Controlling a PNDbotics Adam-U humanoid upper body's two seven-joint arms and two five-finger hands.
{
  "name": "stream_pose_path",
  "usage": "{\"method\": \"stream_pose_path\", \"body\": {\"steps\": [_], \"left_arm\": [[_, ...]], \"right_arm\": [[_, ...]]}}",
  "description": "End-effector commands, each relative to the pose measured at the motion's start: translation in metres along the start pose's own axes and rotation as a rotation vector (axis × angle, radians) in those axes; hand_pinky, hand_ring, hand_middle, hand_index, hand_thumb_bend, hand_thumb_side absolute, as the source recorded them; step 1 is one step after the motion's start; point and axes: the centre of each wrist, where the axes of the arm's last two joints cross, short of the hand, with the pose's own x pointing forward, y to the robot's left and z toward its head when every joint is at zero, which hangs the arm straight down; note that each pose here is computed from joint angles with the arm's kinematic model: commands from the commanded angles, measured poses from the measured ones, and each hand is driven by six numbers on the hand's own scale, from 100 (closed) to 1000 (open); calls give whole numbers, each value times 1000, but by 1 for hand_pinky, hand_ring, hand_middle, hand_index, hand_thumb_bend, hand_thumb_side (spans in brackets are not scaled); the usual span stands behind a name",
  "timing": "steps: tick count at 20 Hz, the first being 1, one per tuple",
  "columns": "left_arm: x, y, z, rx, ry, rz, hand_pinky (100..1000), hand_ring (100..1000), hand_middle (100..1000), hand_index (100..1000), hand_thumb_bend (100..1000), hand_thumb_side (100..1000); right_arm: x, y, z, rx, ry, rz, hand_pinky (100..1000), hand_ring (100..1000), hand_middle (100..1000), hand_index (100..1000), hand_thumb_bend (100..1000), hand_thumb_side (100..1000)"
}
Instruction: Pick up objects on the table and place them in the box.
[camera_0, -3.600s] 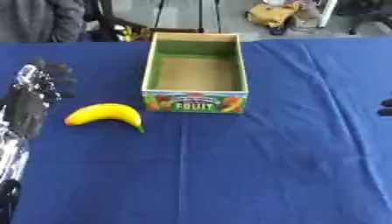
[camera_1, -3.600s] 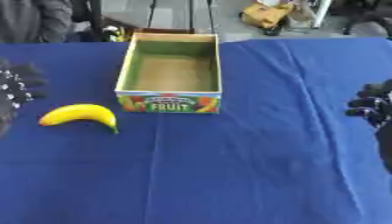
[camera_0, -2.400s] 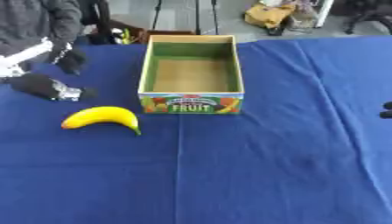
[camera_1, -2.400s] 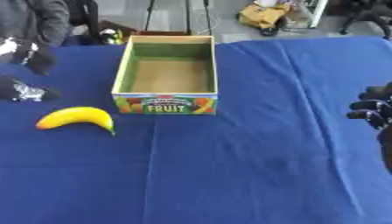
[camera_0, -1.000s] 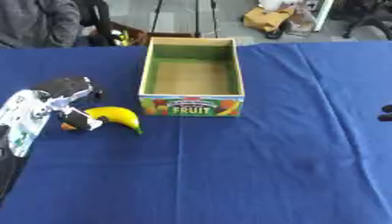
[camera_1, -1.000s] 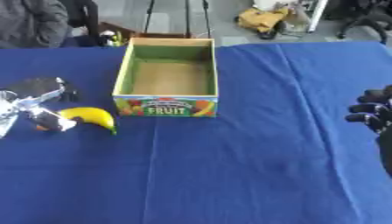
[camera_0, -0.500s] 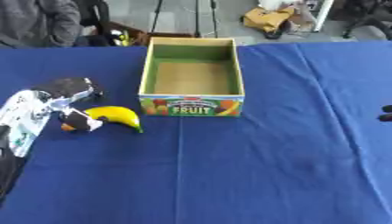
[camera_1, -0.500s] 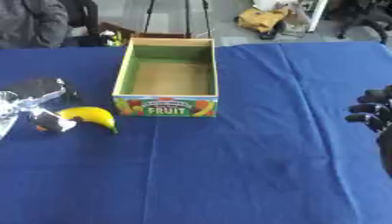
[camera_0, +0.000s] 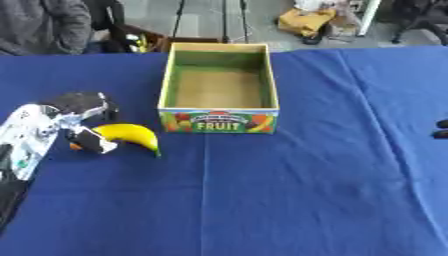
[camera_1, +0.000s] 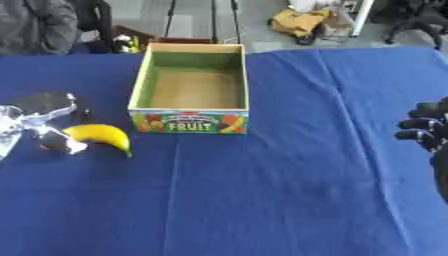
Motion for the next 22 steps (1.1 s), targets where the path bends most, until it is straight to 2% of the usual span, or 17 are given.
{"method": "stream_pose_path", "body": {"steps": [1,10,16,20,22], "left_arm": [[-3,9,4,10,5,-18,654,578,570,709,528,319],[-4,8,4,12,11,-17,622,550,538,684,479,304],[-5,5,3,-10,6,-19,606,538,529,672,490,311],[-5,6,3,-2,6,-20,552,499,495,629,453,281],[-5,7,3,5,4,-20,524,471,472,600,404,259]], "right_arm": [[7,-3,-4,7,-21,15,537,568,562,643,100,622],[7,-3,-4,6,-20,14,537,569,562,643,100,622],[7,-4,-4,7,-18,15,537,569,562,643,100,621],[7,-4,-4,7,-19,15,537,569,562,643,100,621],[7,-4,-4,8,-19,15,537,569,562,643,100,621]]}}
